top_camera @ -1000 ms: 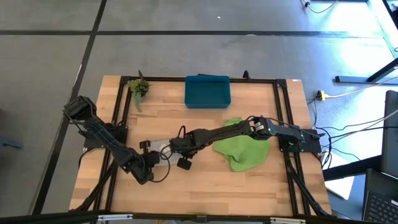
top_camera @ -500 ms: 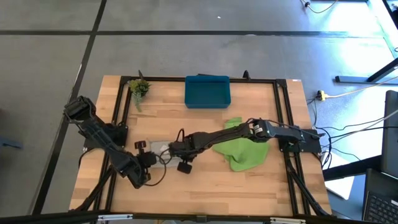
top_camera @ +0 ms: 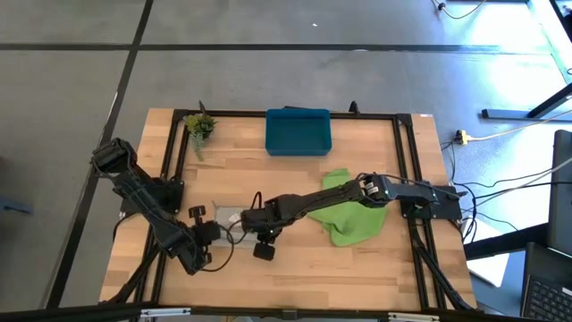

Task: Roll microfiber towels into tight, uniform cylinder then place into a basket
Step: Roll the gray microfiber cloth

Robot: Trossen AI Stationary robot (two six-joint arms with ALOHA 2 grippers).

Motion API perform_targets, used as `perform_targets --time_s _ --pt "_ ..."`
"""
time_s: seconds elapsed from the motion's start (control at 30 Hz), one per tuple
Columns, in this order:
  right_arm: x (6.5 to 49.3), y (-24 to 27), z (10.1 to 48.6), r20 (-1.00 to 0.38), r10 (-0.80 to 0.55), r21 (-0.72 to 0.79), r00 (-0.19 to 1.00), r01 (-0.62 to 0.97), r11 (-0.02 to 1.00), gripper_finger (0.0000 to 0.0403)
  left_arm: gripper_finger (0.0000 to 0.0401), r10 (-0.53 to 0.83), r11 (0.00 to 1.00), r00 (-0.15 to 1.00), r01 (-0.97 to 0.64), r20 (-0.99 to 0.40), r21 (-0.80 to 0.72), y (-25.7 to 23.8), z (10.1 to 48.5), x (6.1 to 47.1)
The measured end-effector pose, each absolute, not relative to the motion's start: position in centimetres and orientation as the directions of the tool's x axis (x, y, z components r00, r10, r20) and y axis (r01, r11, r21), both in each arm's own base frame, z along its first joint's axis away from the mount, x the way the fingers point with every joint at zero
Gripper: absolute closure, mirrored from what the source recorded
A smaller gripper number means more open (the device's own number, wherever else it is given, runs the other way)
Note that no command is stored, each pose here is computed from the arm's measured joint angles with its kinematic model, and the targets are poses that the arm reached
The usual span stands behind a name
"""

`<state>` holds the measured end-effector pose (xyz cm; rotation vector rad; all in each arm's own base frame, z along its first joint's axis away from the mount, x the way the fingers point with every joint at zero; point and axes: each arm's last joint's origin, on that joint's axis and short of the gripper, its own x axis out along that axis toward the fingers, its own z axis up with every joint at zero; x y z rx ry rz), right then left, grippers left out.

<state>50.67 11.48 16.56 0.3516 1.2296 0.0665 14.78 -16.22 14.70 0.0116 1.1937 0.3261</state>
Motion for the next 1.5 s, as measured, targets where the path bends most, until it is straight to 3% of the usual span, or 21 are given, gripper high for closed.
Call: perform_targets --time_s 0.3,0.83,1.27,1.5 --pt "51.7 9.3 16.0 -0.881 0.23 0.323 0.413 0.171 0.931 0.0388 0.0401 0.241 0.956 0.299 -0.236 -0.923 0.173 -16.1 14.6 14.8" --pt "51.6 7.7 14.0 -0.904 0.208 0.307 0.373 0.23 0.923 0.0374 0.0398 0.233 0.957 0.295 -0.24 -0.927 0.164 -16.2 14.6 14.8" --pt "51.8 7.8 13.9 -0.895 0.212 0.318 0.392 0.23 0.92 0.035 0.0311 0.243 0.956 0.284 -0.233 -0.928 0.179 -16.1 14.6 14.7" --pt "51.8 7.8 13.9 -0.896 0.2 0.307 0.397 0.228 0.924 0.0349 0.0306 0.359 0.926 0.223 -0.203 -0.906 0.317 -15.7 16.8 14.7"
